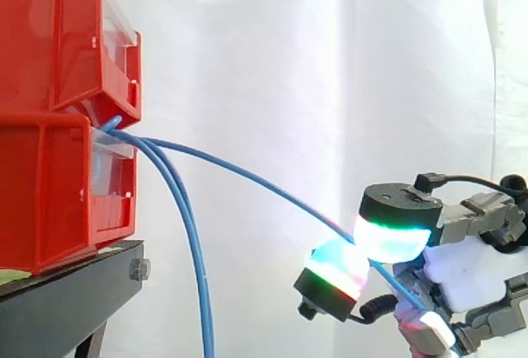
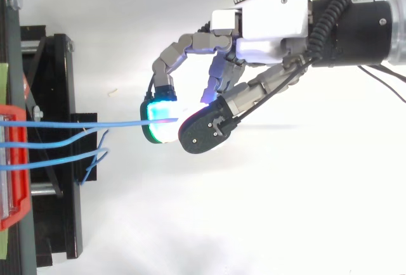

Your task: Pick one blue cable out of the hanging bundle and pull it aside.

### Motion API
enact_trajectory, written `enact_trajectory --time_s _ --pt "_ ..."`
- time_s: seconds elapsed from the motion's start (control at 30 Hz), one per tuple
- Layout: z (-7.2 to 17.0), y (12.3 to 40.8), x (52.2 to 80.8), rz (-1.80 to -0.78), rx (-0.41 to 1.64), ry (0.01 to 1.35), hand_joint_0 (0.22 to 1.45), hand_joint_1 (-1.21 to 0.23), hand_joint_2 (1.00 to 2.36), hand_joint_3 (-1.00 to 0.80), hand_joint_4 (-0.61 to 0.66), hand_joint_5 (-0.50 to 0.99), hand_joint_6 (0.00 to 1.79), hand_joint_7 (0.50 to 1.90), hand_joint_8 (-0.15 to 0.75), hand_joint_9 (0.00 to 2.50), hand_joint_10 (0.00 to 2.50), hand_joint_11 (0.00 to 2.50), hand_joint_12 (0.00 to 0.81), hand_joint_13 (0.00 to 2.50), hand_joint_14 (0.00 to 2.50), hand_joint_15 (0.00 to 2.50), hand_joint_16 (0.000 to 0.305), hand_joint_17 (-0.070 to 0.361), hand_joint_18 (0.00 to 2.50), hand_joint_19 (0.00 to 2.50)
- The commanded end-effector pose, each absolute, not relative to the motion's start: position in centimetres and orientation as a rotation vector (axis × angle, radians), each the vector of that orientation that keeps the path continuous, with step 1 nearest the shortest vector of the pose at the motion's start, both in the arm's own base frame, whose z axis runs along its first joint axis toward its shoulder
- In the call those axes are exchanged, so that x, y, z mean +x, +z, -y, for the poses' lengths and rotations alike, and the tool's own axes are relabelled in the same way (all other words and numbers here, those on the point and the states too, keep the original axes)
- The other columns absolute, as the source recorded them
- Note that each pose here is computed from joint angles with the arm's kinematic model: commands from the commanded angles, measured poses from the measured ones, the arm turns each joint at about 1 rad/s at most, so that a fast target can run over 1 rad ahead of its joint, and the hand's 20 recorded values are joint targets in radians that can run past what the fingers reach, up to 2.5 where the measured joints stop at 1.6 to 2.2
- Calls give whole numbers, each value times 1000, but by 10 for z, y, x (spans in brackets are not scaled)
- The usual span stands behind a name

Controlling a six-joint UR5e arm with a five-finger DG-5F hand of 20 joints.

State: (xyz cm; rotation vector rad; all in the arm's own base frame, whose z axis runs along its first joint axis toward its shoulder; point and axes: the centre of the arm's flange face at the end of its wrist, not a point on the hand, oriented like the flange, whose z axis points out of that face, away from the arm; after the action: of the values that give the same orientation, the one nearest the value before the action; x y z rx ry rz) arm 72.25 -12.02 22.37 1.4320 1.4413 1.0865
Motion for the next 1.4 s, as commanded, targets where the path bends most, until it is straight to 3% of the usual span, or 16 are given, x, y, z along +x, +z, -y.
enact_trajectory --time_s 0.0,0.57,0.7,0.93,1.37 --pt "122 225 722 -1438 1432 1087 532 -778 1215 -27 -264 -9 883 1067 313 1277 15 479 374 1143 19 563 64 145 1060 453" --pt "124 225 721 -1450 1420 1081 519 -748 1266 -59 -259 -10 877 1068 311 1279 15 469 379 1134 20 557 65 146 1046 454" --pt "125 240 718 -1479 1371 1091 517 -748 1276 -65 -259 -11 875 1081 311 1278 15 475 381 1129 20 558 65 146 1036 450" --pt "133 248 707 -1542 1357 1036 515 -744 1296 -82 -266 -12 874 1079 313 1131 13 409 391 1062 18 537 65 146 976 440" --pt "134 248 709 -1532 1343 1033 514 -734 1301 -72 -267 -12 872 1079 315 1065 14 376 391 1028 19 538 65 147 926 444"
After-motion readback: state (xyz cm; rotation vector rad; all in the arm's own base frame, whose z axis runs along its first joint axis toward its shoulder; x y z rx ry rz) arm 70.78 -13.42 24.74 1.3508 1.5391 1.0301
